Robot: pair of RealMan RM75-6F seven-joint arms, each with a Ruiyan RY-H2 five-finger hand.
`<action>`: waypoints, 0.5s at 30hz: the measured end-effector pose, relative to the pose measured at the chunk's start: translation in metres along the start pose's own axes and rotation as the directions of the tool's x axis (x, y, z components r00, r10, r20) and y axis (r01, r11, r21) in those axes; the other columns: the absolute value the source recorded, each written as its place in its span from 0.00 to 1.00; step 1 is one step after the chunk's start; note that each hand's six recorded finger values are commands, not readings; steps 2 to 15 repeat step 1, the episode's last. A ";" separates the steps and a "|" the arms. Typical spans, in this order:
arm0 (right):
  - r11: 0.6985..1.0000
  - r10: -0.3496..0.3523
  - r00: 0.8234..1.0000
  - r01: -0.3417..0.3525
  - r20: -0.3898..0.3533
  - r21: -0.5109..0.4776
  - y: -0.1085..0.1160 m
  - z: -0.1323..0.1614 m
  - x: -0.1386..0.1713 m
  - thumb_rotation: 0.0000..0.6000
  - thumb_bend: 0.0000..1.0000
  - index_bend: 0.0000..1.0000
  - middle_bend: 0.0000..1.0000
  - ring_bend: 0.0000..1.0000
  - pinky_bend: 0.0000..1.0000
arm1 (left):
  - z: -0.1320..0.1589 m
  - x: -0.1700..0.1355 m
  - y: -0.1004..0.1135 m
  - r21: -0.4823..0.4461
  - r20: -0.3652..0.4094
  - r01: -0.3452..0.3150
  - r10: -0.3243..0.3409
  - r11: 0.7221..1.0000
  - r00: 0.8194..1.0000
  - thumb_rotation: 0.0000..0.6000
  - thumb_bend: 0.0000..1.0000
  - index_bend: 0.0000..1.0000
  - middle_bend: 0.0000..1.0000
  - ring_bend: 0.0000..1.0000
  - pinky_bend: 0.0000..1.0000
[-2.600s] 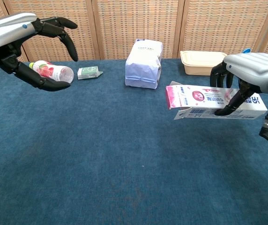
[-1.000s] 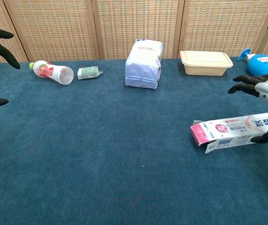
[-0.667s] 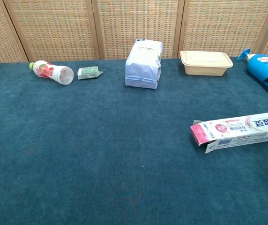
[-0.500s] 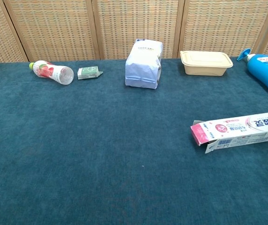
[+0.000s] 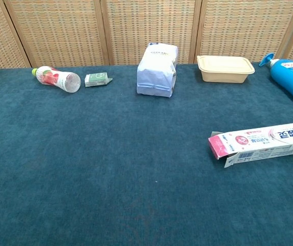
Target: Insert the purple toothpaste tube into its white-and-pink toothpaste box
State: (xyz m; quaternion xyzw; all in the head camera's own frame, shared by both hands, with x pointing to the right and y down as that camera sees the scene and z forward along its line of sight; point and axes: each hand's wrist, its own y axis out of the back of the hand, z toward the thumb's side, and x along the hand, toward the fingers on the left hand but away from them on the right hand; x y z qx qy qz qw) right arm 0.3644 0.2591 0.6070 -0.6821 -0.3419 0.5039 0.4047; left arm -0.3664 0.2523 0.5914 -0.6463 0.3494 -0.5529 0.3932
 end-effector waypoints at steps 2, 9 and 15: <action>1.000 0.000 1.000 0.000 -0.003 -0.003 0.000 0.001 0.000 1.00 0.01 0.00 0.00 0.00 0.00 | -0.001 0.000 0.000 -0.006 -0.004 -0.002 0.002 1.000 1.000 0.95 0.24 0.00 0.00 0.00 0.00; 1.000 0.000 1.000 0.000 -0.003 -0.003 0.000 0.001 0.000 1.00 0.01 0.00 0.00 0.00 0.00 | -0.001 0.000 0.000 -0.006 -0.004 -0.002 0.002 1.000 1.000 0.95 0.24 0.00 0.00 0.00 0.00; 1.000 0.000 1.000 0.000 -0.003 -0.003 0.000 0.001 0.000 1.00 0.01 0.00 0.00 0.00 0.00 | -0.001 0.000 0.000 -0.006 -0.004 -0.002 0.002 1.000 1.000 0.95 0.24 0.00 0.00 0.00 0.00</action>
